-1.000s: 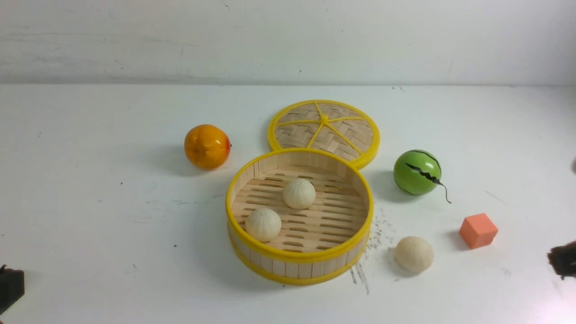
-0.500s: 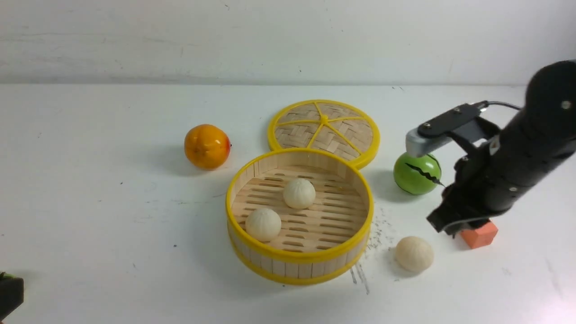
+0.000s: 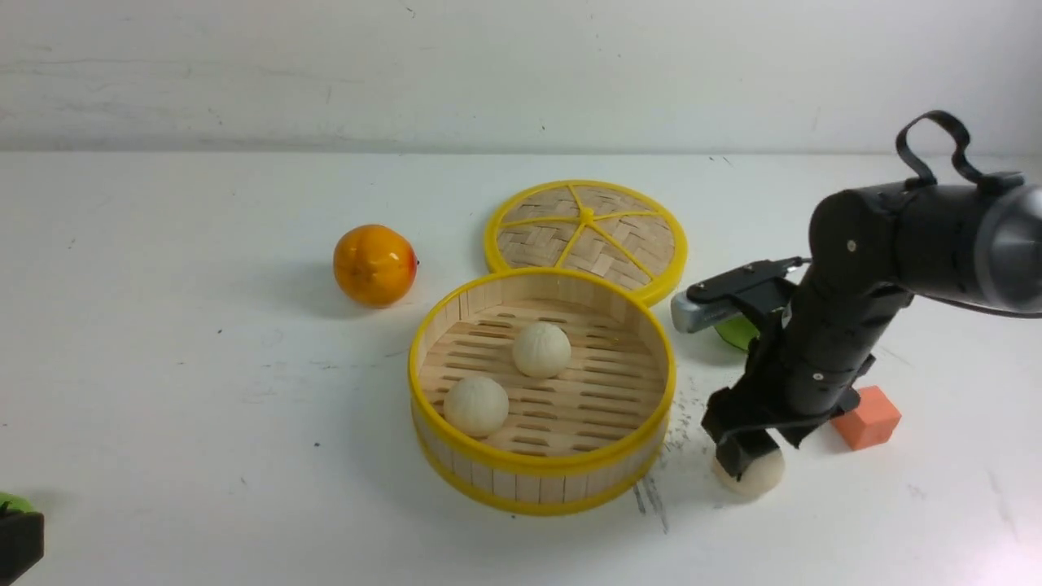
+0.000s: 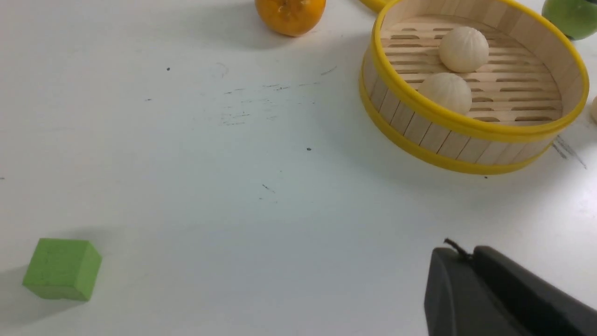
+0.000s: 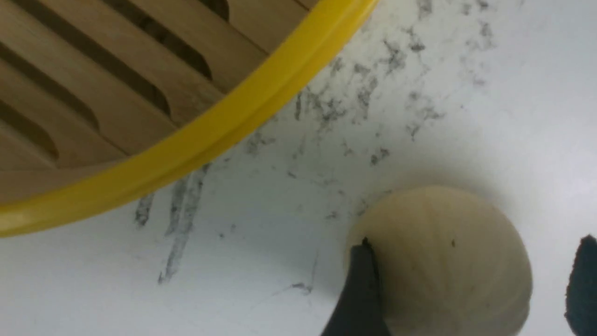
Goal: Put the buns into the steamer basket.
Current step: Use the right arm to grab a steamed stuffed bun, then use the right arm to put the steamed stuffed bun into the steamer
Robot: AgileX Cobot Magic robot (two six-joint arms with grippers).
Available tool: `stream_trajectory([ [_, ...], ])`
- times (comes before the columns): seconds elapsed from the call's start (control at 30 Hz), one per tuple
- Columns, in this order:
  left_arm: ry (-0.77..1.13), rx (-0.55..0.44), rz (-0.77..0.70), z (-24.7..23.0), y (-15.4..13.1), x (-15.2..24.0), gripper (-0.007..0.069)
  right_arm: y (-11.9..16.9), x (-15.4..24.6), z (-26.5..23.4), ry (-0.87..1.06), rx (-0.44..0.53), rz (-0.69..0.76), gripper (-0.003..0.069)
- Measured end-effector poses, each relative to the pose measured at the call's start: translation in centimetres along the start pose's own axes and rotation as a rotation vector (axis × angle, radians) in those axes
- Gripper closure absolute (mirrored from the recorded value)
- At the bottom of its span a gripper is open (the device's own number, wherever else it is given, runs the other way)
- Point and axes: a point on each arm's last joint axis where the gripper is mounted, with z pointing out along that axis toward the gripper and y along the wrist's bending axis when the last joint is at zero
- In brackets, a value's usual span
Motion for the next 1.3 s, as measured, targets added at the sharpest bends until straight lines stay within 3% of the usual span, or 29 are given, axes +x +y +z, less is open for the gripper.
stream_trajectory([
  [0.1, 0.0, 0.0, 0.0, 0.0, 0.0, 0.0, 0.0587, 0.0, 0.0, 0.3, 0.008, -0.002, 0.003, 0.0223],
  [0.13, 0.001, 0.0, 0.0, 0.0, 0.0, 0.0, 0.0587, 0.1, -0.1, 0.3, 0.004, -0.002, 0.002, 0.0325],
  [0.2, 0.001, 0.0, 0.0, 0.0, 0.0, 0.0, 0.0587, 0.2, -0.2, 0.1, 0.001, -0.001, -0.001, 0.0393],
  [0.23, 0.0, -0.001, 0.001, 0.0, 0.0, 0.0, 0.0587, 0.4, -0.5, -0.4, 0.0, 0.001, -0.013, 0.0512],
  [0.27, 0.0, -0.002, 0.002, 0.0, 0.0, 0.0, 0.0587, 0.7, -0.7, -0.9, -0.002, 0.007, -0.03, 0.058],
  [0.37, 0.0, -0.009, 0.009, 0.0, 0.1, 0.0, 0.0587, 2.3, -2.1, -3.2, -0.044, 0.02, -0.093, 0.0638],
  [0.63, -0.001, -0.014, 0.014, 0.0, 0.1, 0.0, 0.0587, 10.1, -5.8, -9.8, -0.252, -0.029, -0.276, 0.0638],
  [0.73, 0.0, -0.014, 0.014, 0.0, 0.1, 0.0, 0.0587, 11.2, -6.2, -9.3, -0.25, -0.039, -0.294, 0.0638],
  [0.93, 0.026, -0.024, 0.014, 0.0, 0.2, 0.2, 0.0582, 11.5, -6.7, -2.6, -0.102, -0.038, -0.244, 0.0597],
  [1.07, 0.036, -0.027, 0.014, 0.0, 0.2, 0.3, 0.0576, 11.5, -6.8, -0.8, -0.067, -0.036, -0.229, 0.0494],
  [1.23, 0.036, -0.027, 0.014, 0.0, 0.3, 0.3, 0.0571, 11.5, -7.0, -1.4, -0.06, -0.034, -0.187, 0.0248],
  [1.3, 0.037, -0.028, 0.014, 0.0, 0.3, 0.3, 0.0569, 11.5, -6.9, -2.2, -0.044, -0.032, -0.188, 0.0201],
])
